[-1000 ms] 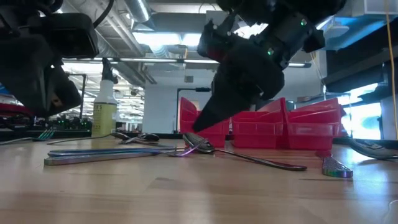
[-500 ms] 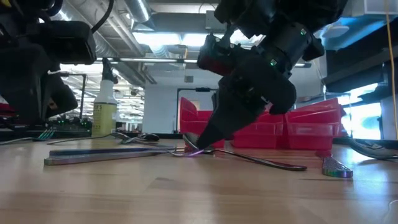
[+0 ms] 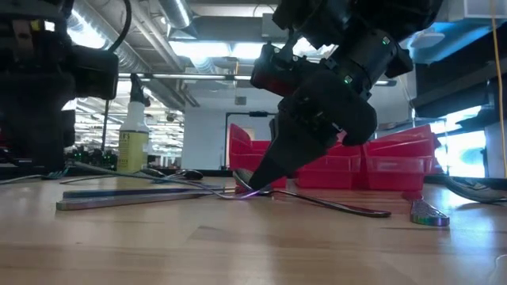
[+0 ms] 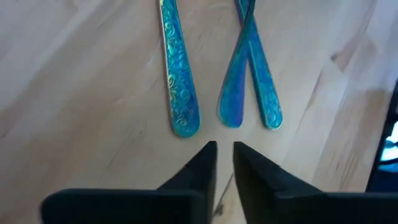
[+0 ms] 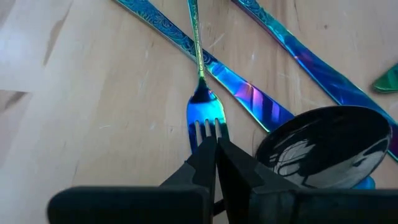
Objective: Sort silverware
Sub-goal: Put the blue fork into the left red silverware bin
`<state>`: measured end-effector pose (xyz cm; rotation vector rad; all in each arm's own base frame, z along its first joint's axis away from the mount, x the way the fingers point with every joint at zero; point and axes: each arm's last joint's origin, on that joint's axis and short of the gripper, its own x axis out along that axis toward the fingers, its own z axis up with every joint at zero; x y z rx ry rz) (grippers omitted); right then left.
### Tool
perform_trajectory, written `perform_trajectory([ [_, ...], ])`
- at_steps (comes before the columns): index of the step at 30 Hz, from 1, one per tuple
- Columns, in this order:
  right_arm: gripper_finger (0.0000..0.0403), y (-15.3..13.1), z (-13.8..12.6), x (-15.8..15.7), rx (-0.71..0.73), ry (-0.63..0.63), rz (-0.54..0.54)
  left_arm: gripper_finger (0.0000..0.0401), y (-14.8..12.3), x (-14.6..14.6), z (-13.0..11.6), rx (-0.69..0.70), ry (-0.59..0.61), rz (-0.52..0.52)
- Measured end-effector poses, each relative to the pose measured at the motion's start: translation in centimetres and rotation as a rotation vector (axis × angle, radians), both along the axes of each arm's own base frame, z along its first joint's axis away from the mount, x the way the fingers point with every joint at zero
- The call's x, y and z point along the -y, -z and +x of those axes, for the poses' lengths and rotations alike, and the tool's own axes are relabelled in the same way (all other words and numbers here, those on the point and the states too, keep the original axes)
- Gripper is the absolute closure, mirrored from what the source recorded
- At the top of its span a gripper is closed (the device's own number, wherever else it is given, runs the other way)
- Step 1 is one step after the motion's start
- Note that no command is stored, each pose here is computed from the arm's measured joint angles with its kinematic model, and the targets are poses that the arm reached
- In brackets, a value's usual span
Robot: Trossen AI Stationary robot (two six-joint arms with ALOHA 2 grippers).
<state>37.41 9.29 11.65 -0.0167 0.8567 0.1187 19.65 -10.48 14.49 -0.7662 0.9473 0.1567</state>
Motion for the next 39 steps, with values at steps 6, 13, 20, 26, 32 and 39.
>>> perform_trajectory([
  [6,0.0403,0.0,0.0,0.0,0.002,0.009,-0.010,0.0255,-0.1,0.3,-0.1,-0.015,-0.074,-0.075],
  [13,0.0403,0.0,0.0,0.1,0.004,0.013,-0.017,0.0143,-0.1,0.5,-0.2,-0.034,-0.153,-0.137],
  [20,0.0403,0.0,0.0,0.0,0.000,0.013,-0.003,0.0121,0.0,0.5,-0.2,-0.055,-0.227,-0.213],
  [26,0.0403,0.0,0.0,-0.1,-0.010,0.021,0.048,0.0120,-0.5,0.8,0.3,0.023,-0.208,-0.241],
  [32,0.0403,0.0,0.0,-0.1,-0.010,0.025,0.051,0.0120,-0.7,0.4,0.7,0.102,-0.259,-0.189],
  [39,0.0403,0.0,0.0,-0.1,-0.011,0.023,0.052,0.0120,-0.9,-0.1,1.1,0.124,-0.313,-0.205],
])
